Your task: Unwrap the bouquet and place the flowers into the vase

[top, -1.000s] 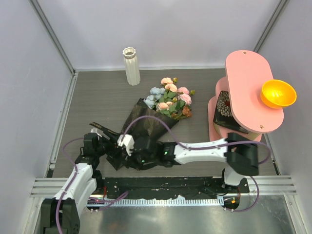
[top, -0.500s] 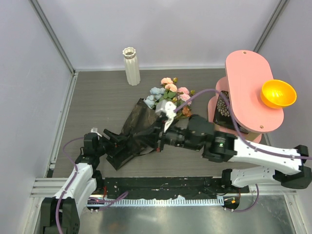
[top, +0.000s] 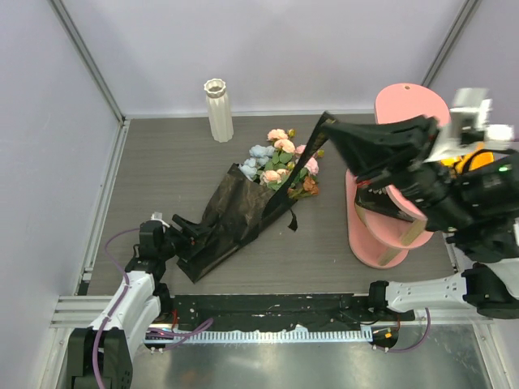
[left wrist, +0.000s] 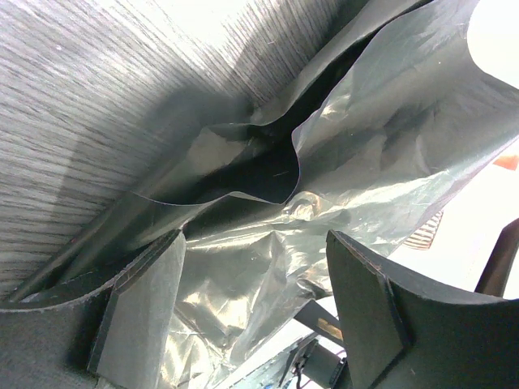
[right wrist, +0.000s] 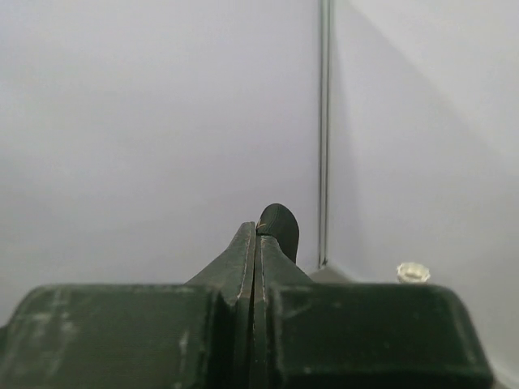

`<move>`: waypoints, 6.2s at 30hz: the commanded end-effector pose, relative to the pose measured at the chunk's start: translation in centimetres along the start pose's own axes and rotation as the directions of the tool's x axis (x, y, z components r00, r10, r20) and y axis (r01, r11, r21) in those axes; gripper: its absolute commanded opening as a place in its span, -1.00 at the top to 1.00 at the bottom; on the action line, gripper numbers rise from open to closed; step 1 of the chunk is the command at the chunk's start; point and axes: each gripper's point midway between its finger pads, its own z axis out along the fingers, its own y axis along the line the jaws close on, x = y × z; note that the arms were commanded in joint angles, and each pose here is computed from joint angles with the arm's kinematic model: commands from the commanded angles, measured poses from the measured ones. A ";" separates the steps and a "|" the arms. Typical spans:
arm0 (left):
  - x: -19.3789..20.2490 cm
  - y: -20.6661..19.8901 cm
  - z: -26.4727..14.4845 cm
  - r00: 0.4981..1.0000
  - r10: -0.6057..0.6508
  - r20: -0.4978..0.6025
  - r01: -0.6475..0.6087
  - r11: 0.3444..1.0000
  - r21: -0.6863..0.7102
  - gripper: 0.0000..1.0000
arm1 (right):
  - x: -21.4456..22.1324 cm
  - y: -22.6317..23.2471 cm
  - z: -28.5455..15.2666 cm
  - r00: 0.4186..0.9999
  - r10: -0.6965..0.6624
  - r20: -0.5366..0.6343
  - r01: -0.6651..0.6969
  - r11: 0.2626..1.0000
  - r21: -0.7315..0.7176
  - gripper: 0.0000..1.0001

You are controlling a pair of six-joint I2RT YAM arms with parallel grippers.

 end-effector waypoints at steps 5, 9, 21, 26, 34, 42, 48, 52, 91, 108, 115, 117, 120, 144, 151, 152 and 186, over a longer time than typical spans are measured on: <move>-0.2 1.5 0.3 1.000 0.000 0.021 0.001 0.998 -0.059 -0.52 | -11.0 -2.4 -3.9 0.973 -0.123 0.198 0.122 0.992 0.018 0.98; -0.2 1.3 0.3 1.000 0.003 0.017 -0.002 0.998 -0.056 -0.52 | -13.5 -5.5 -7.4 0.958 -0.176 0.226 0.149 0.980 0.132 0.98; -0.4 1.1 0.3 1.000 0.010 0.011 -0.009 0.998 -0.066 -0.52 | 0.4 -2.7 -2.5 0.988 -0.152 -0.040 0.155 0.985 0.074 0.98; -0.2 1.2 0.2 1.000 0.005 0.010 -0.005 0.998 -0.064 -0.52 | 19.6 -2.1 -2.5 0.897 -0.131 -0.423 0.188 0.977 0.098 0.98; -0.2 0.7 -0.1 1.000 0.012 0.013 -0.011 0.999 -0.047 -0.52 | 31.9 -8.0 -12.5 0.799 0.116 -0.589 0.230 0.847 0.479 0.98; -0.4 0.7 0.2 1.000 0.009 0.020 -0.008 0.999 -0.042 -0.52 | 29.7 -9.5 -19.2 0.847 0.344 -0.405 -0.030 0.791 0.611 0.98; -0.3 0.9 0.5 1.000 0.003 0.007 -0.003 0.999 -0.049 -0.52 | 29.6 -10.2 -20.5 0.853 0.338 -0.398 -0.021 0.784 0.621 0.98; -0.2 0.6 0.4 1.000 0.005 -0.001 -0.005 0.999 -0.041 -0.53 | 30.5 -10.9 -20.8 0.844 0.315 -0.433 0.049 0.760 0.648 0.73; 2.5 -15.5 -7.3 0.936 0.332 -0.115 -0.225 0.819 0.529 -0.82 | 37.0 -2.1 -12.3 0.751 0.324 -0.575 -0.104 0.919 0.381 -0.48; 17.6 -21.1 -9.2 0.652 0.708 -0.271 -0.313 0.577 0.754 -0.99 | 33.7 -4.7 -13.0 0.792 0.270 -0.547 -0.014 0.904 0.427 -0.53; 10.6 -17.8 -6.0 0.700 0.703 -0.123 -0.633 0.691 0.349 -0.97 | 39.2 -2.5 -15.9 0.693 0.385 -0.610 -0.119 0.895 0.429 -0.44; 10.1 -16.8 -5.9 0.695 0.710 -0.119 -0.655 0.692 0.305 -0.93 | 41.1 -1.7 -16.2 0.659 0.419 -0.625 -0.152 0.888 0.435 -0.36; 9.6 -15.1 -5.4 0.704 0.699 -0.125 -0.656 0.708 0.261 -0.86 | 43.3 -0.9 -16.5 0.613 0.436 -0.660 -0.158 0.885 0.438 -0.29; 15.4 -9.8 4.2 0.677 0.623 -0.393 -0.562 0.782 0.270 -0.47 | 54.3 -10.7 -21.6 0.499 0.614 -0.612 -0.050 0.725 0.687 -0.02; 15.8 -14.7 1.8 0.673 0.656 -0.342 -0.536 0.751 0.385 -0.40 | 54.6 -13.1 -21.1 0.470 0.579 -0.666 0.026 0.745 0.666 -0.02; 15.4 -14.5 1.5 0.677 0.653 -0.339 -0.546 0.754 0.364 -0.41 | 54.5 -13.0 -20.9 0.459 0.569 -0.683 0.028 0.759 0.651 -0.03; 4.8 -15.7 -13.8 0.851 0.478 0.218 -0.526 0.771 0.360 -0.50 | 50.1 0.6 10.2 0.549 0.508 -0.664 -0.618 0.781 0.087 -0.47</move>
